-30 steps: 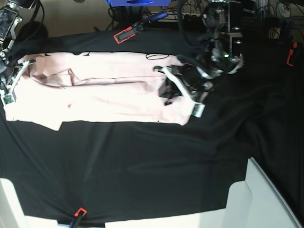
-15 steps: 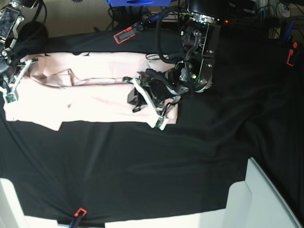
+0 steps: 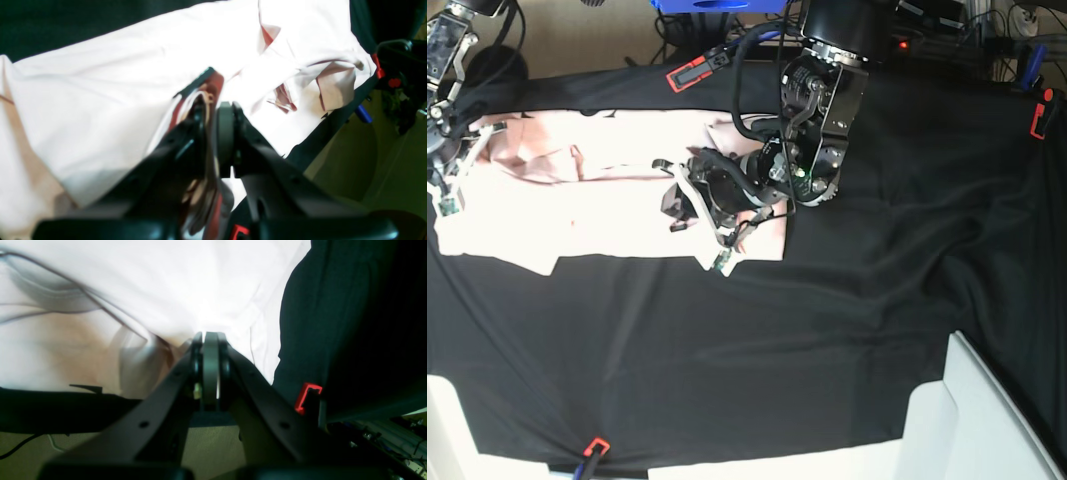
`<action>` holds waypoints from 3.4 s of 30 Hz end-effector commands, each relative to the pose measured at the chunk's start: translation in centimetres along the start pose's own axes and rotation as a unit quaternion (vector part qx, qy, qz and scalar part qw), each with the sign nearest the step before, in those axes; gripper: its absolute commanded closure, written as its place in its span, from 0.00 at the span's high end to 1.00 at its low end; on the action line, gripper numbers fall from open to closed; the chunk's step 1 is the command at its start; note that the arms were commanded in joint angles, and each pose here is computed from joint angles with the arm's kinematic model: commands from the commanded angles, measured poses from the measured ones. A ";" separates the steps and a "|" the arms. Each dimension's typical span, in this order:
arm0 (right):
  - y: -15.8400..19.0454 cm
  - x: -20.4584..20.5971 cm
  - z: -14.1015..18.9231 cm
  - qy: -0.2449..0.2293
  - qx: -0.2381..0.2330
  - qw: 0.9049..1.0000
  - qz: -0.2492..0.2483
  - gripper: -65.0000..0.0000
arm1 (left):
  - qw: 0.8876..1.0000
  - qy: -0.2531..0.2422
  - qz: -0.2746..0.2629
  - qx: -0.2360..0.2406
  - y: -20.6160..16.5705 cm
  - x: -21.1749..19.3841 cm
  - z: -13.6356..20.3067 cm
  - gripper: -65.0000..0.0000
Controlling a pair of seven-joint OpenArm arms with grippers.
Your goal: Fold the T-shirt properly
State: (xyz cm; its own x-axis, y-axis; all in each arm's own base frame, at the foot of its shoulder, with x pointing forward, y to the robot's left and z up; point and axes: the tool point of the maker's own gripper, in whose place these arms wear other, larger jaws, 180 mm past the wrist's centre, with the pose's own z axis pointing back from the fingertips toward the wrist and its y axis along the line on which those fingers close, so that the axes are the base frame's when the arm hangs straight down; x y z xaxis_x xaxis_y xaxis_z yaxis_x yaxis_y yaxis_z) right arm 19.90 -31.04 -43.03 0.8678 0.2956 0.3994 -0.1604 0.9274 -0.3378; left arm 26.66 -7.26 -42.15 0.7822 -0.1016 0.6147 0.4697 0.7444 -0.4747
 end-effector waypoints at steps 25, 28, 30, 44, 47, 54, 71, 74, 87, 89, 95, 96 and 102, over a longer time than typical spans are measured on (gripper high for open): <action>0.2 0.6 0.2 -0.012 -0.001 1.000 -0.001 0.00 | 0.991 -0.020 -0.101 -0.082 -7.5 4.7 -2.2 0.45; 0.2 0.7 0.2 -0.013 -0.001 1.000 0.001 0.00 | 0.992 -0.038 -0.109 -0.056 -5.2 5.9 -0.8 0.45; 1.1 1.3 0.2 -0.016 0.009 1.000 0.023 0.00 | 0.992 -0.053 -0.112 -0.028 -2.7 6.9 0.8 0.44; 8.3 6.2 2.0 -0.028 -0.011 0.953 0.301 0.00 | 0.960 -0.047 0.000 0.277 19.6 1.5 16.7 0.00; 10.0 7.9 2.4 -0.034 -0.029 0.937 0.348 0.00 | 0.947 -0.042 0.022 0.319 22.1 -0.1 19.6 0.00; 13.8 12.6 4.7 -0.076 -0.074 0.896 0.432 0.00 | 0.919 -0.037 0.062 0.387 26.0 -2.5 24.9 0.00; 23.7 15.6 11.3 -0.159 0.018 0.892 0.422 0.59 | 0.909 0.010 0.093 0.406 28.5 -6.4 25.9 0.00; 25.0 15.6 11.5 -0.173 0.057 0.895 0.407 0.72 | 0.909 0.011 0.093 0.406 28.5 -6.5 25.9 0.00; 27.2 16.8 9.0 -0.176 0.145 0.901 0.368 0.73 | 0.910 0.012 0.096 0.404 28.3 -6.8 25.7 0.00; 27.1 16.7 8.0 -0.166 0.158 0.906 0.355 0.73 | 0.910 0.013 0.096 0.404 28.3 -6.9 25.7 0.00; 25.6 16.8 6.1 -0.144 0.155 0.918 0.336 0.73 | 0.910 0.013 0.096 0.403 28.2 -6.9 25.6 0.00; 25.5 16.9 6.0 -0.144 0.155 0.919 0.334 0.73 | 0.910 0.014 0.096 0.402 28.2 -6.9 25.5 0.00; 26.6 15.7 4.5 -0.127 0.177 0.915 0.338 0.56 | 0.910 0.014 0.096 0.402 28.2 -6.9 25.5 0.00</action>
State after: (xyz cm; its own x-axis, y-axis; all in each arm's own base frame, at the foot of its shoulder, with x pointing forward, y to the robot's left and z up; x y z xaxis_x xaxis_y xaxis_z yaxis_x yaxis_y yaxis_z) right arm 26.06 -1.14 -43.05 0.3967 0.8419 0.3658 -0.8159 0.5060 -0.2796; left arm 23.25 30.60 -44.68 0.8508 0.0839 0.5188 -0.1201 0.9921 0.0365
